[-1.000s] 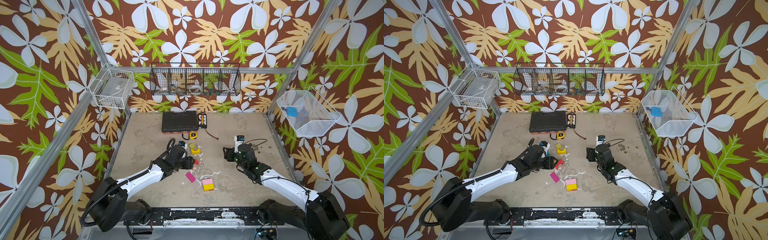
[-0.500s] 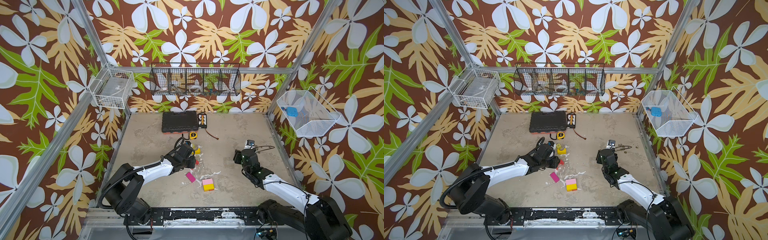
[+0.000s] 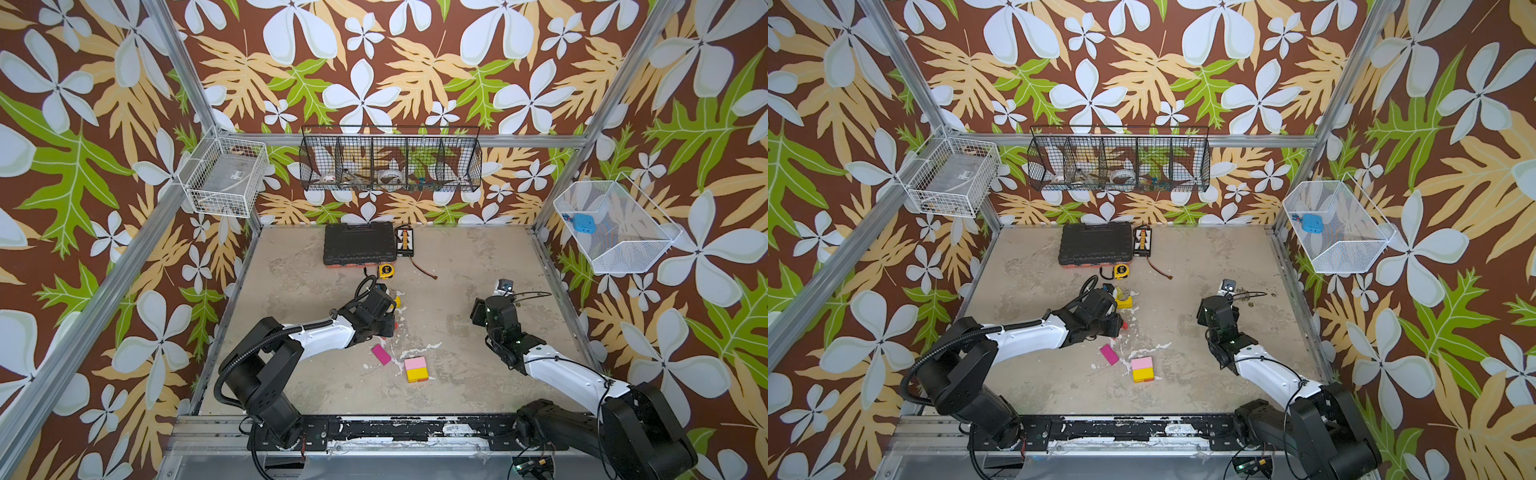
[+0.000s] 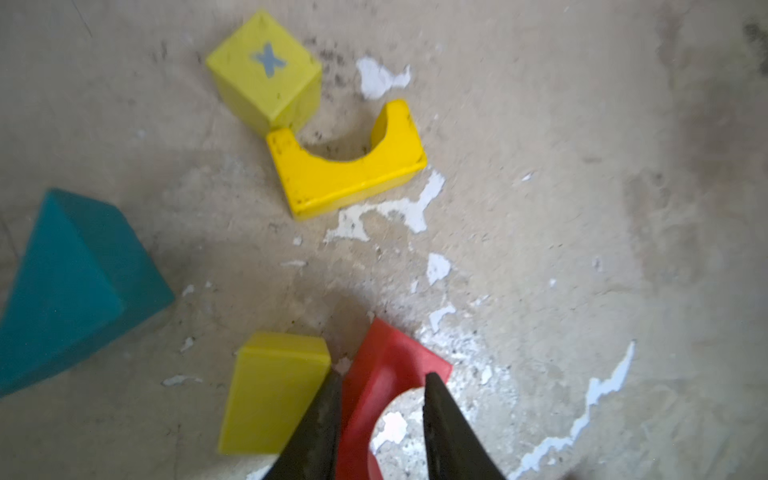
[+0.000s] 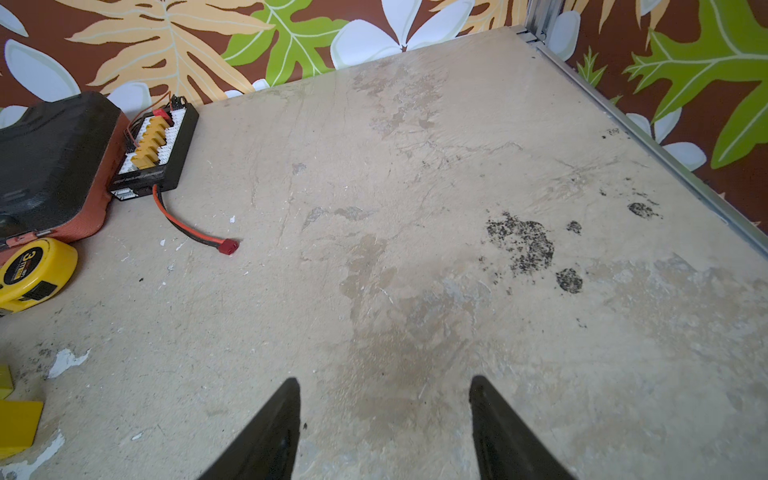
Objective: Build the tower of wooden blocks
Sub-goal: 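Withdraw the right gripper to the far side while the left gripper approaches the red arch, then lower the left gripper around the red arch block and close it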
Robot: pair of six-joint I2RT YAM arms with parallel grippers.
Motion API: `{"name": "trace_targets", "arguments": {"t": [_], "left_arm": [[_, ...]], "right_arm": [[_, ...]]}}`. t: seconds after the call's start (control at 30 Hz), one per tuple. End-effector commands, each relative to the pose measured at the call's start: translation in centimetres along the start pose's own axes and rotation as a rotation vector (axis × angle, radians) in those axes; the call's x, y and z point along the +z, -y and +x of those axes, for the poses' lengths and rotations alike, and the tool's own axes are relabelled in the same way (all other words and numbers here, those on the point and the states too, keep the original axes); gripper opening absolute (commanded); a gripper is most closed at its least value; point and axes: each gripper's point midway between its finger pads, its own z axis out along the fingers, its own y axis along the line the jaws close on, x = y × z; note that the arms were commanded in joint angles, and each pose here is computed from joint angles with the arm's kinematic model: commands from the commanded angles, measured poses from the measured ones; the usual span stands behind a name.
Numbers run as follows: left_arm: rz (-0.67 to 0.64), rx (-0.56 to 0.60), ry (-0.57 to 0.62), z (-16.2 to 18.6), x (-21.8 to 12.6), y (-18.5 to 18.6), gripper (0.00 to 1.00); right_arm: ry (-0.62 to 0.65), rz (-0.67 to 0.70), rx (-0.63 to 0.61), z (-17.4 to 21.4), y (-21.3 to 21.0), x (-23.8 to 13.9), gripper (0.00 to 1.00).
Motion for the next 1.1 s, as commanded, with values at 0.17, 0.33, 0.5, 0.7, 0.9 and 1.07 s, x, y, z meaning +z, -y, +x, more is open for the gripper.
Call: {"name": "trace_targets", "arguments": {"t": [0.17, 0.33, 0.5, 0.7, 0.9, 1.07], "left_arm": [[-0.038, 0.03, -0.02, 1.0, -0.6, -0.2, 0.39], [-0.056, 0.034, -0.018, 1.0, -0.4, -0.4, 0.4], [-0.079, 0.043, -0.021, 0.4, 0.2, -0.4, 0.39], [-0.113, 0.053, -0.024, 0.1, 0.7, -0.7, 0.28], [-0.139, 0.07, -0.03, 0.4, 0.7, -0.8, 0.16], [-0.194, 0.081, -0.019, -0.1, 0.5, -1.3, 0.07]], "right_arm": [[0.008, -0.005, 0.004, -0.4, -0.3, 0.2, 0.64], [0.006, -0.007, 0.005, -0.4, -0.4, 0.2, 0.64], [0.004, -0.009, 0.004, -0.3, -0.4, 0.2, 0.64], [0.0, -0.009, 0.002, -0.3, -0.5, 0.3, 0.64], [-0.001, -0.01, 0.001, -0.3, -0.5, 0.3, 0.64], [-0.003, -0.012, 0.001, -0.2, -0.5, 0.3, 0.64]]}}
